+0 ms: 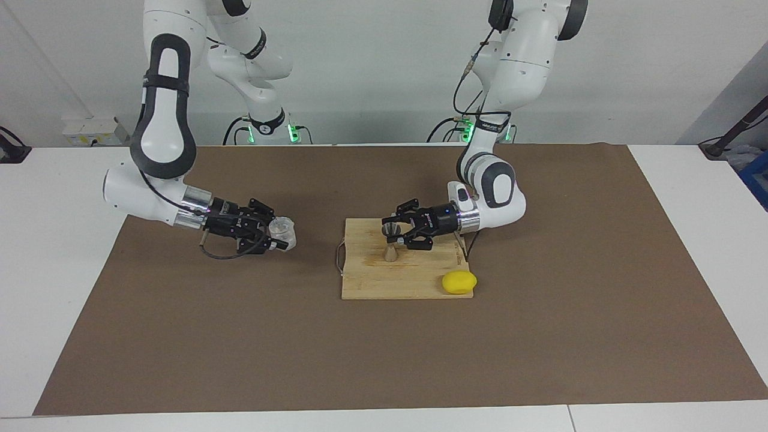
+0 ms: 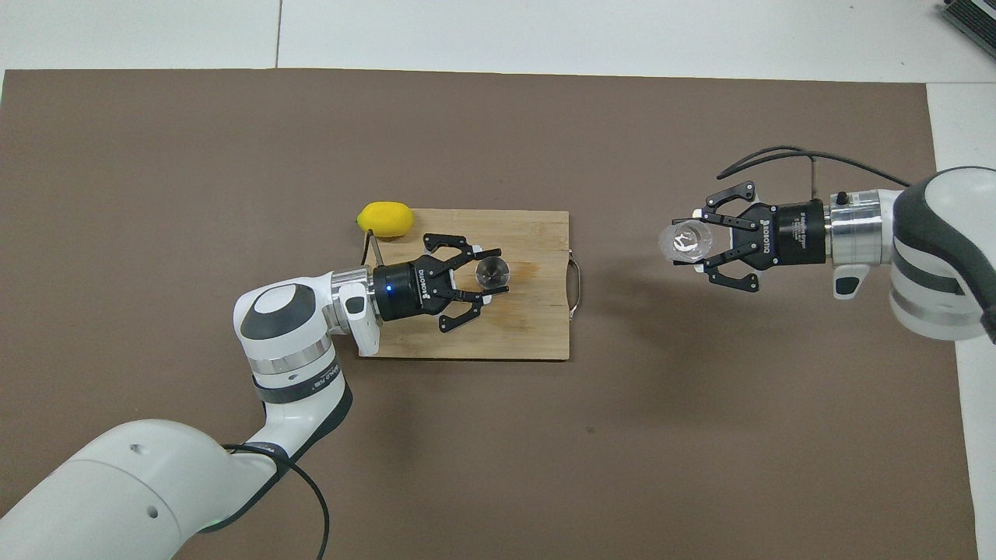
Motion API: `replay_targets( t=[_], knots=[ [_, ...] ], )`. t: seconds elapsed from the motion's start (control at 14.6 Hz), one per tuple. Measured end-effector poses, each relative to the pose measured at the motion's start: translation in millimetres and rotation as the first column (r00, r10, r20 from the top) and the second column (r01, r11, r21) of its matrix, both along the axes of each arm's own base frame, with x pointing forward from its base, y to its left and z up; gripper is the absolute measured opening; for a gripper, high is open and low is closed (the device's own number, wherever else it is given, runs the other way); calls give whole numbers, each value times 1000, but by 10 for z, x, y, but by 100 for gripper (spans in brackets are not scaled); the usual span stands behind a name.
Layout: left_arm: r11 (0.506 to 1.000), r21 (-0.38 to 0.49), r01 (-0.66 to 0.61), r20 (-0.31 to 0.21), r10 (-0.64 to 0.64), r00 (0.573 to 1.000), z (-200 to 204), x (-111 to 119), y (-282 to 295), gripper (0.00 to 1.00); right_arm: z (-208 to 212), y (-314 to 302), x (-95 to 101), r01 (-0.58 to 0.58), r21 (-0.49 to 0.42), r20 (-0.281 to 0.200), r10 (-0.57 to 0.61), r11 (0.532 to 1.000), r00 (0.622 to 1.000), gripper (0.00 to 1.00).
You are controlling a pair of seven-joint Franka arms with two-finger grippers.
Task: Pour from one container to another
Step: 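Open the left gripper on the board while the right gripper moves the glass inward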
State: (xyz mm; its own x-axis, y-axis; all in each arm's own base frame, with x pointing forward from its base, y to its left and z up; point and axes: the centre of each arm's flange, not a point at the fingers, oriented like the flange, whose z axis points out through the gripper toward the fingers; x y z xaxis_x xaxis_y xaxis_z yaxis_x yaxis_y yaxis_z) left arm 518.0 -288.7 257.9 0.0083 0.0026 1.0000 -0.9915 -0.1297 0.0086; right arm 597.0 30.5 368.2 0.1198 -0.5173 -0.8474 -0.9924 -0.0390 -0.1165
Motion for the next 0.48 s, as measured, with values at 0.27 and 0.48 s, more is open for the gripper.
replay_targets(
  t=[0.27,0.48],
  knots=[
    [1000,17,-12,0,12,1000,-24,10,28,81,53,283,8,-40,1,-1,40,999,999,51],
    [1000,21,-19,-3,19,1000,-41,18,70,100,110,459,20,-57,0,-7,57,998,998,51]
  ],
)
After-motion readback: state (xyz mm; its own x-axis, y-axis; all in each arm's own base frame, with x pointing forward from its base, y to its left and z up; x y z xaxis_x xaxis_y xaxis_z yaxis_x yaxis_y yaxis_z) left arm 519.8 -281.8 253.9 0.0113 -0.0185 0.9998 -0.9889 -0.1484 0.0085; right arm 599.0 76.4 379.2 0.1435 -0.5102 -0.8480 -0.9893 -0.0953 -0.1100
